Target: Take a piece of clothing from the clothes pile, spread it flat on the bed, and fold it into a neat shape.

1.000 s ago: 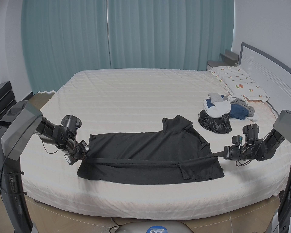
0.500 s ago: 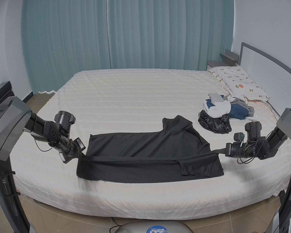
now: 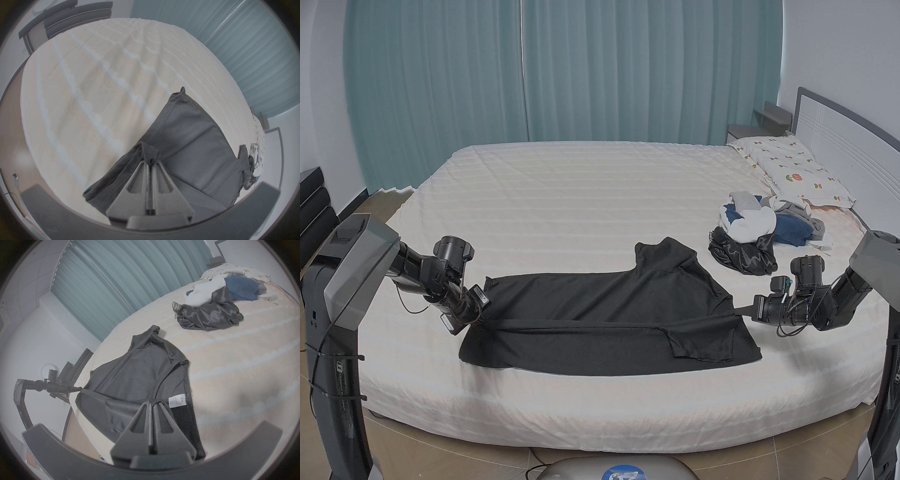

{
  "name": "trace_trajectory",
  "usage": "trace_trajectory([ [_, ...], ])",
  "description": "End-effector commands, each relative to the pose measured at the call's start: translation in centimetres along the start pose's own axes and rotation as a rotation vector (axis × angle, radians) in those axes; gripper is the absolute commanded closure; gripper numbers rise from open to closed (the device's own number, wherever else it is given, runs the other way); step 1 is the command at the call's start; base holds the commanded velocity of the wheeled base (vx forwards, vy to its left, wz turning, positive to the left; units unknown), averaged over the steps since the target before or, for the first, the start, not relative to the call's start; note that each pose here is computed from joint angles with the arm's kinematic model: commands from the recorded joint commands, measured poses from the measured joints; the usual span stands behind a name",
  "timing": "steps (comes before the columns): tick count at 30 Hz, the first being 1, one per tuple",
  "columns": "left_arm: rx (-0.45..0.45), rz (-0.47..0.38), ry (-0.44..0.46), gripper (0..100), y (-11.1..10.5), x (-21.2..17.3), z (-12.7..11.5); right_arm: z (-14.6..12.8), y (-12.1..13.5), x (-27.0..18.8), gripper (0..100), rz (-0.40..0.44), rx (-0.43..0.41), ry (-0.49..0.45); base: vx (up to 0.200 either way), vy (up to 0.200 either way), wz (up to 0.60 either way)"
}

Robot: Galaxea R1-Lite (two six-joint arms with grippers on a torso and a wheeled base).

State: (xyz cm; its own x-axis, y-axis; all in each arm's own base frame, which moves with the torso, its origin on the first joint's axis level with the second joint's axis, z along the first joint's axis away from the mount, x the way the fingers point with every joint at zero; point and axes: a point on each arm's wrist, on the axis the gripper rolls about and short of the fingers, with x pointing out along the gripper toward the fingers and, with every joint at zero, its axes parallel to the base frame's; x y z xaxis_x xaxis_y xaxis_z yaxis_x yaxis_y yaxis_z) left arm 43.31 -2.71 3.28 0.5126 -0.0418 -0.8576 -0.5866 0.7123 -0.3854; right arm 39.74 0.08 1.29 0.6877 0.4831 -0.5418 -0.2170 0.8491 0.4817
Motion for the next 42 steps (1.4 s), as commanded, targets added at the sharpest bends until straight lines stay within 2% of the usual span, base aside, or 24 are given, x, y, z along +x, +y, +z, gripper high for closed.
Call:
trace_trajectory([
  [1,-0.015,0.011,0.011,100,0.1,2.0,0.0,-1.2,-1.3,1.8,100,-0.027,0.014,0.02,0.0,0.0,0.0],
  [2,-0.015,0.012,0.012,100,0.1,2.3,0.0,-1.3,-1.4,2.0,100,-0.03,0.01,0.014,0.0,0.0,0.0],
  [3,-0.017,0.013,0.013,100,0.1,2.3,0.0,-1.4,-1.4,2.3,0,-0.029,0.006,0.008,0.0,0.0,0.0],
  [5,-0.018,0.01,0.01,100,0.0,2.3,0.1,-1.7,-1.5,2.6,0,-0.027,-0.004,-0.009,0.0,0.0,0.0],
  [6,-0.018,0.01,0.01,0,0.0,2.3,0.1,-1.7,-1.4,2.7,0,-0.026,-0.007,-0.011,0.0,0.0,0.0],
  [8,-0.029,0.008,0.009,0,0.0,2.2,0.1,-1.5,-1.2,2.8,0,-0.026,0.0,-0.046,0.0,0.0,0.0],
  [13,-0.059,-0.013,0.026,0,0.5,1.0,0.8,-0.4,0.2,0.7,0,-0.012,0.103,-0.174,0.0,0.0,0.0],
  [18,-0.085,-0.083,0.048,0,1.4,-2.7,1.5,-0.7,1.3,-2.3,0,-0.022,0.139,-0.199,0.0,0.0,0.0],
  [20,-0.109,-0.129,0.06,0,2.4,-5.6,1.9,-1.6,2.0,-5.1,0,-0.06,0.202,-0.207,0.0,0.0,0.0],
  [24,-0.13,-0.163,0.09,0,3.7,-7.4,1.5,-2.8,2.7,-8.0,0,-0.06,0.298,-0.221,0.0,0.0,0.0],
  [27,-0.15,-0.193,0.078,0,4.6,-8.1,1.4,-3.7,2.9,-8.7,0,-0.047,0.353,-0.231,0.067,0.0,0.0],
  [35,-0.17,-0.221,0.1,0,5.5,-6.2,0.4,-4.1,2.2,-7.0,0,-0.007,0.35,-0.244,0.2,0.0,0.0],
  [40,-0.191,-0.221,0.113,0,5.0,-5.2,0.3,-3.5,1.7,-6.1,0,-0.003,0.342,-0.254,0.12,0.0,0.0],
  [42,-0.17,-0.21,0.139,0,4.7,-4.6,-0.6,-3.1,2.0,-5.4,0,0.009,0.335,-0.254,0.0,0.0,0.0],
])
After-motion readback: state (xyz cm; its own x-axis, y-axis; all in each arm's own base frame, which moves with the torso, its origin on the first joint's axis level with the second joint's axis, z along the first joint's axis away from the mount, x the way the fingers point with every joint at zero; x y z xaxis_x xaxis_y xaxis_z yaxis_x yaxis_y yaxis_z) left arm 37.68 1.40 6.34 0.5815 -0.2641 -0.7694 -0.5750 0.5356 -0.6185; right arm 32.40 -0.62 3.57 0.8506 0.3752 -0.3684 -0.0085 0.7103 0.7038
